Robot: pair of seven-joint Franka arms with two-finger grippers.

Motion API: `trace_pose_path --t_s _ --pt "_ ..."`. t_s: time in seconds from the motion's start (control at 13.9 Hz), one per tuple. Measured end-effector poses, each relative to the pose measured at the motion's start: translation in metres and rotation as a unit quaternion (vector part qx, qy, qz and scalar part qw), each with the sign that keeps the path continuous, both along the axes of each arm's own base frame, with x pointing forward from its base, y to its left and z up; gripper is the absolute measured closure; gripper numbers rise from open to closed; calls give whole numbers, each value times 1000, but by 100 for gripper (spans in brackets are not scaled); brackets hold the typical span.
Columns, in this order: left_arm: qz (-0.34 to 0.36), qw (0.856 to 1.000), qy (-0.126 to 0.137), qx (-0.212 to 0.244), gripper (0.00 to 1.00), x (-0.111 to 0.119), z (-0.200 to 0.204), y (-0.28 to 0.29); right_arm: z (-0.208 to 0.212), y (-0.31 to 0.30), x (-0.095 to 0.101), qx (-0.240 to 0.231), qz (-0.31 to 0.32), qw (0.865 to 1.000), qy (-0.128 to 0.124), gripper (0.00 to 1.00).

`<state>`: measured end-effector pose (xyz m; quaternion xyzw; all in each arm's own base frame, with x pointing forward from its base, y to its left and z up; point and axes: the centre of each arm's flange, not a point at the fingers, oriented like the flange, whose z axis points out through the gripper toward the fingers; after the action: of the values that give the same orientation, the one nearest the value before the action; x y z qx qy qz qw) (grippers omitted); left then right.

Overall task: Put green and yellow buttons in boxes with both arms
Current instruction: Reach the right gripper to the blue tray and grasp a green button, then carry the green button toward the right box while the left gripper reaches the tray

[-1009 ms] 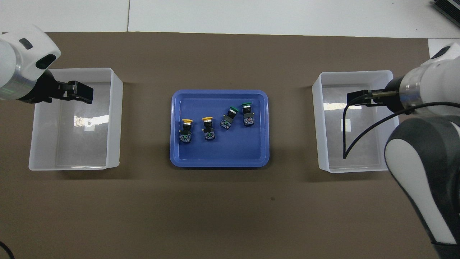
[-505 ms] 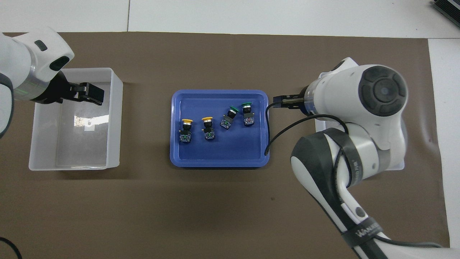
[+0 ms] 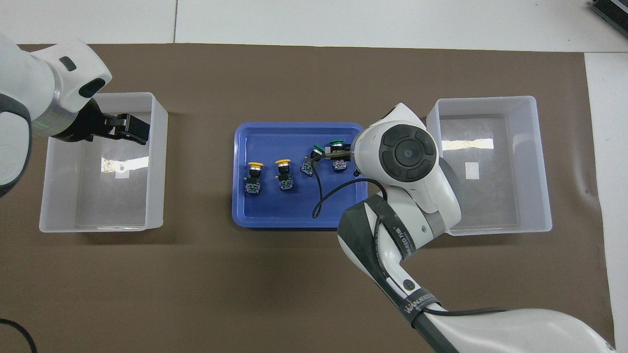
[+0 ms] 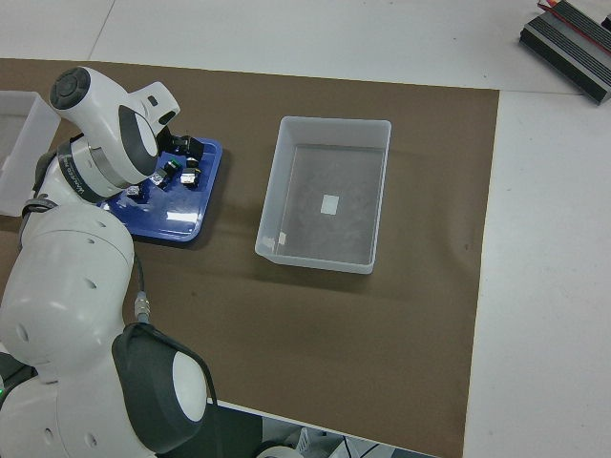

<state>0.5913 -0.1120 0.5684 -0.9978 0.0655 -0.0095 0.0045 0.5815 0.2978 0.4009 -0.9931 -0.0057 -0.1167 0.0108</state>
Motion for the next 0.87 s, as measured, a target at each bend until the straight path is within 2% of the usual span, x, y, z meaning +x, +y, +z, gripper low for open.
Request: trace_pose_path --t_s 0.22,0.5,0.87 --pt "-7 1000 4 1 0 0 -6 -9 -22 6 4 -2 5 1000 -7 0" --pt "-15 1000 7 -1 0 2 -15 -19 -58 25 5 -21 46 998 -37 4" --pt "-11 1000 -1 -18 0 2 -46 -49 -80 26 3 -40 66 996 -37 5"
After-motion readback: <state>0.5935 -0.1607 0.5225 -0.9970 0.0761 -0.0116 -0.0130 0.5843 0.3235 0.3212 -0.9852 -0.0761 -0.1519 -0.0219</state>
